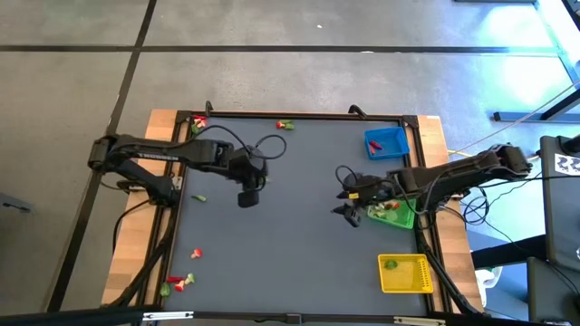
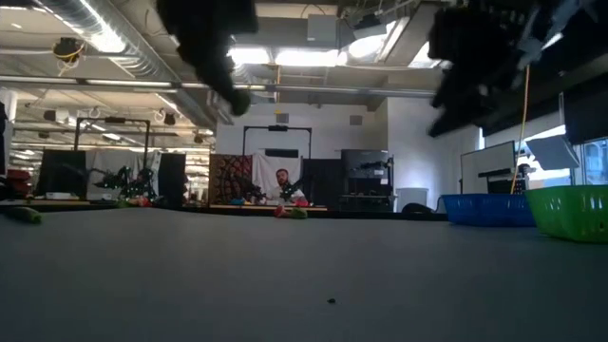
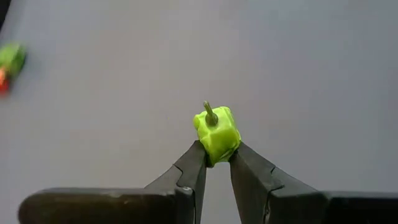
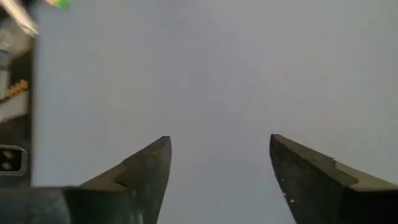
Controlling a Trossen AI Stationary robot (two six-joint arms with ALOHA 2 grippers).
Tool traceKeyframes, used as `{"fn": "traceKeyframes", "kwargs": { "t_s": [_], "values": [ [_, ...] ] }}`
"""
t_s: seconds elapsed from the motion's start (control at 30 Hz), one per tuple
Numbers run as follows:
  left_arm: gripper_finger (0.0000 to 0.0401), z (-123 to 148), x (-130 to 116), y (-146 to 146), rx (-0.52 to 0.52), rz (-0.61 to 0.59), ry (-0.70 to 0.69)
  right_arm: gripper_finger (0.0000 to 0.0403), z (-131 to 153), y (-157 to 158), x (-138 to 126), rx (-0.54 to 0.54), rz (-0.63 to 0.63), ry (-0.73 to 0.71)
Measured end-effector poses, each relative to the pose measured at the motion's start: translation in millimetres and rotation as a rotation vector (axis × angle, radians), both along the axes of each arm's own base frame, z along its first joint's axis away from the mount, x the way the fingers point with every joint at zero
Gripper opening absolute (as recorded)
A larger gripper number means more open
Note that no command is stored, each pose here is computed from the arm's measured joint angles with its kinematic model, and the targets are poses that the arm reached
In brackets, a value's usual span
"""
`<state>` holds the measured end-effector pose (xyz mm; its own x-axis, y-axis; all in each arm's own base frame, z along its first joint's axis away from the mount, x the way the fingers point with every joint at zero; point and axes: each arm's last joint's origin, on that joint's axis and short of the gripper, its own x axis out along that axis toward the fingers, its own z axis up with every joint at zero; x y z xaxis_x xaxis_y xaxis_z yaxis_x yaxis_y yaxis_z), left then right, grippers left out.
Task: Sort produce into baskets
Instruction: Put the green capsicum into the yellow basket
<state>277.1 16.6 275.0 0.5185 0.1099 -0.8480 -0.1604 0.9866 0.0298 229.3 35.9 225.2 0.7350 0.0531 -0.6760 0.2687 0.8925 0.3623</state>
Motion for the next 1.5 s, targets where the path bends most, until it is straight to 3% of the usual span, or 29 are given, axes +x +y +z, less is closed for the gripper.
{"fn": "traceKeyframes", "kwargs": {
  "t_s": [0.3, 0.57, 0.77, 1.1, 1.43, 1.5],
  "values": [
    [0.0061, 16, 27, -14, 0.029, -0.116, -0.304, 0.0285, 16, 2, 29, -0.141, 0.032, -0.327],
    [0.0061, 29, 41, -25, 0.043, -0.161, -0.503, 0.0243, 26, 4, 46, -0.250, 0.021, -0.545],
    [0.0061, 28, 47, -29, 0.041, -0.169, -0.540, 0.0205, 35, 5, 53, -0.301, 0.037, -0.688],
    [0.0061, 31, 56, -31, 0.076, -0.197, -0.625, 0.0152, 34, 6, 56, -0.334, 0.052, -0.705],
    [0.0061, 31, 56, -31, 0.082, -0.203, -0.626, 0.0021, 34, 6, 56, -0.356, 0.068, -0.713],
    [0.0061, 31, 56, -31, 0.074, -0.197, -0.622, 0.0011, 34, 6, 56, -0.360, 0.072, -0.707]
  ]
}}
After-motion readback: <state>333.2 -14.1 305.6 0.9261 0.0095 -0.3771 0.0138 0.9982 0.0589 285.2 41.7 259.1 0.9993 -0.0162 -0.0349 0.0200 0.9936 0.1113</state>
